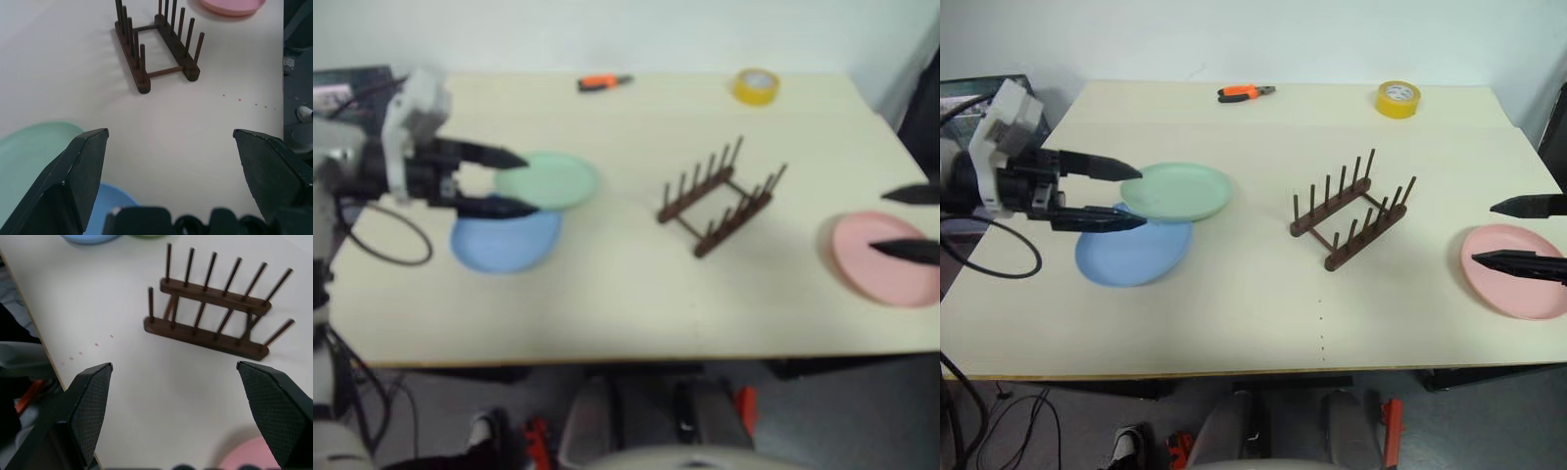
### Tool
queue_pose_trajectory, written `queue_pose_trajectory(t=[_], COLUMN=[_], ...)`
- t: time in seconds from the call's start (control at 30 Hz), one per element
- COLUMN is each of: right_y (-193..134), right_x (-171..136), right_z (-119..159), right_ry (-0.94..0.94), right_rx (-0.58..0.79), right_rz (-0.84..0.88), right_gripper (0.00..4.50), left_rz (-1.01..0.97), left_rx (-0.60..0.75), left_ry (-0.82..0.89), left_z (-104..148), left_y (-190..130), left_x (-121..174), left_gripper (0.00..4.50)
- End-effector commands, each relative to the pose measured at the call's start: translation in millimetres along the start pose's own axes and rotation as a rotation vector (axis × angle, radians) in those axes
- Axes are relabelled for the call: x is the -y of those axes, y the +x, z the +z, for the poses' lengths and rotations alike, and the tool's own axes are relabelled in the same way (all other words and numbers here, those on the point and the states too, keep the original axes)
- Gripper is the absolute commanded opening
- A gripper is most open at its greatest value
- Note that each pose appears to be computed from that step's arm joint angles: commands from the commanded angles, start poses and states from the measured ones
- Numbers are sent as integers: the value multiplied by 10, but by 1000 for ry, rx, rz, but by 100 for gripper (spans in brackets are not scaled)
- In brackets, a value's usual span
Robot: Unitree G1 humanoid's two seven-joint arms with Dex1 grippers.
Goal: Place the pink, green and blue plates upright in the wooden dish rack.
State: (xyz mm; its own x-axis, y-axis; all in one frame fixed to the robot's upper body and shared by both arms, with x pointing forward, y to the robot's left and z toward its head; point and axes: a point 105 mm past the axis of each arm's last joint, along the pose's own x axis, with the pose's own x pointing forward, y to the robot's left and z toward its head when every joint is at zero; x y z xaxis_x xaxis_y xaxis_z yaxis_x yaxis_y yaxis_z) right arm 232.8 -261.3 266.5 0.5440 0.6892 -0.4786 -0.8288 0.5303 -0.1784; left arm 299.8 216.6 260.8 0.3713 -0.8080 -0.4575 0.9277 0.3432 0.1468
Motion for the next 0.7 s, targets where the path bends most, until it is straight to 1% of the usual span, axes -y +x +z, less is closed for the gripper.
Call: queue_pose_trajectory(t=[0.03,0.1,0.2,0.23,0.3,0.33,0.4,0.47,0.53,0.7], right_y=[-49,-58,-99,-105,-96,-89,-87,-55,-19,35], right_x=[-31,-46,-43,-38,-30,-31,-29,-47,-75,-156], right_z=[136,135,154,154,122,107,69,50,54,48], right_ry=[-45,-40,-34,-31,-30,-29,-26,-26,-31,-24], right_rx=[34,38,52,54,38,33,26,21,25,27], right_rz=[-22,-30,-49,-54,-65,-67,-68,-68,-64,-58], right_gripper=[445,445,445,445,445,445,445,445,445,445], left_rz=[-16,-31,-33,-61,-191,-224,-224,-157,-101,-59], left_rx=[-38,-45,3,32,99,115,119,77,90,81], left_ry=[59,66,94,106,131,142,143,177,198,185], left_z=[51,43,128,174,248,250,207,65,23,-78], left_y=[-58,14,288,387,753,895,1100,1410,1707,2183], left_x=[109,135,129,175,424,511,565,565,601,671], left_gripper=[450,450,450,450,450,450,450,450,450,450])
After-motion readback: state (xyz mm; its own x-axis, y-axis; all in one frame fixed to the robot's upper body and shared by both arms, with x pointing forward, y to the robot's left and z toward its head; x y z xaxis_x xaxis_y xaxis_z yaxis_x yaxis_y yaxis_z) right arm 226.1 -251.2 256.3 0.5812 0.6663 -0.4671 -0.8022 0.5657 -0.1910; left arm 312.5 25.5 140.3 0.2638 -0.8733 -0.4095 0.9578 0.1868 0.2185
